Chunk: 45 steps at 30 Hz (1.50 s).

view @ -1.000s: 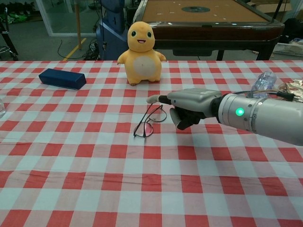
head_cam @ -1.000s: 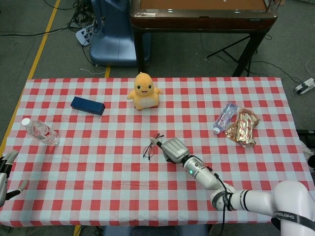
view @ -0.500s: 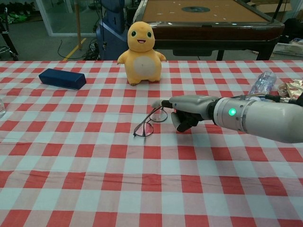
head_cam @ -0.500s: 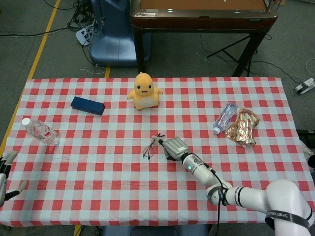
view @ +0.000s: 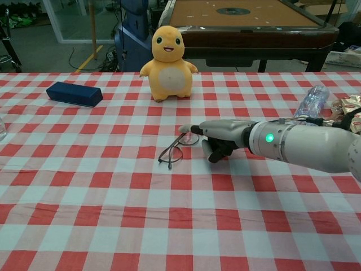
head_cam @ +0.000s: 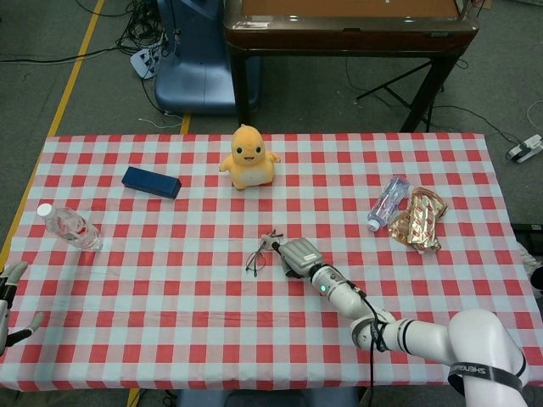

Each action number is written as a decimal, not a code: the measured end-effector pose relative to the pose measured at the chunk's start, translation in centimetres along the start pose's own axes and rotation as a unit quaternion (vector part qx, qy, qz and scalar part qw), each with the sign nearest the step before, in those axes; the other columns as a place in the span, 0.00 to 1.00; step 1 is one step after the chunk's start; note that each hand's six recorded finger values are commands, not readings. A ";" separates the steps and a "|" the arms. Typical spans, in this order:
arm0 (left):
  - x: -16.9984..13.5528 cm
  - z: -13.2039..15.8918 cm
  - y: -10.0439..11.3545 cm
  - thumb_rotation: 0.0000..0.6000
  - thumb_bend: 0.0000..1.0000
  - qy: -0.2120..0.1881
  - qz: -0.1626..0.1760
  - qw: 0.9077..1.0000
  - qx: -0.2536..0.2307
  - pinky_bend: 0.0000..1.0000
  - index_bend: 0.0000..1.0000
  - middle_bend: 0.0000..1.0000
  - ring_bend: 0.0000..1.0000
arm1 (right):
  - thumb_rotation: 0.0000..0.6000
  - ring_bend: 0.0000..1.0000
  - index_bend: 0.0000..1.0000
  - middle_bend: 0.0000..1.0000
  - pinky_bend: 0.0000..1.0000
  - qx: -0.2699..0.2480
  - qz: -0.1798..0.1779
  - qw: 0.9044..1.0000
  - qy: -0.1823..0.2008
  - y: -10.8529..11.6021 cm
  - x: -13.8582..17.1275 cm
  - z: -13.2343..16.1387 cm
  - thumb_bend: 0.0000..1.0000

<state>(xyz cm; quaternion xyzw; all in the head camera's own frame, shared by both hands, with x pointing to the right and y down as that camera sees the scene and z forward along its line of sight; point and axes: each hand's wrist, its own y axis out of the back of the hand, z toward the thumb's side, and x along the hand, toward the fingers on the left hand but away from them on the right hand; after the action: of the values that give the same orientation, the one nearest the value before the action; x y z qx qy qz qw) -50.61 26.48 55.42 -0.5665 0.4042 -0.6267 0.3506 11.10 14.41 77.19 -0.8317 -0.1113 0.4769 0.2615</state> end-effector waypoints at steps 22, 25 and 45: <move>0.4 0.6 0.3 1.00 0.26 -0.011 0.006 1.000 -0.004 0.00 0.09 0.10 0.14 | 1.00 0.91 0.00 1.00 0.98 0.066 -0.097 0.992 0.036 4.5 7.9 0.7 1.00; 0.6 1.0 0.3 1.00 0.26 -0.016 0.008 1.000 -0.005 0.00 0.09 0.10 0.14 | 1.00 0.87 0.00 0.97 0.98 0.073 -0.125 0.989 0.019 5.4 9.8 -0.3 1.00; 1.7 2.2 0.1 1.00 0.26 -0.035 0.009 0.999 -0.011 0.00 0.09 0.10 0.14 | 1.00 0.33 0.00 0.35 0.44 0.083 -0.241 0.952 -0.172 6.9 26.1 -10.1 0.74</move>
<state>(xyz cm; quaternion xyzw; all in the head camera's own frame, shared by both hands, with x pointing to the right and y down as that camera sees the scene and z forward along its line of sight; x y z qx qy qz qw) -48.59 24.67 56.11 -0.5882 0.4036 -0.5986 0.3645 32.84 16.68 58.44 -0.6609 -0.3114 0.5429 0.4140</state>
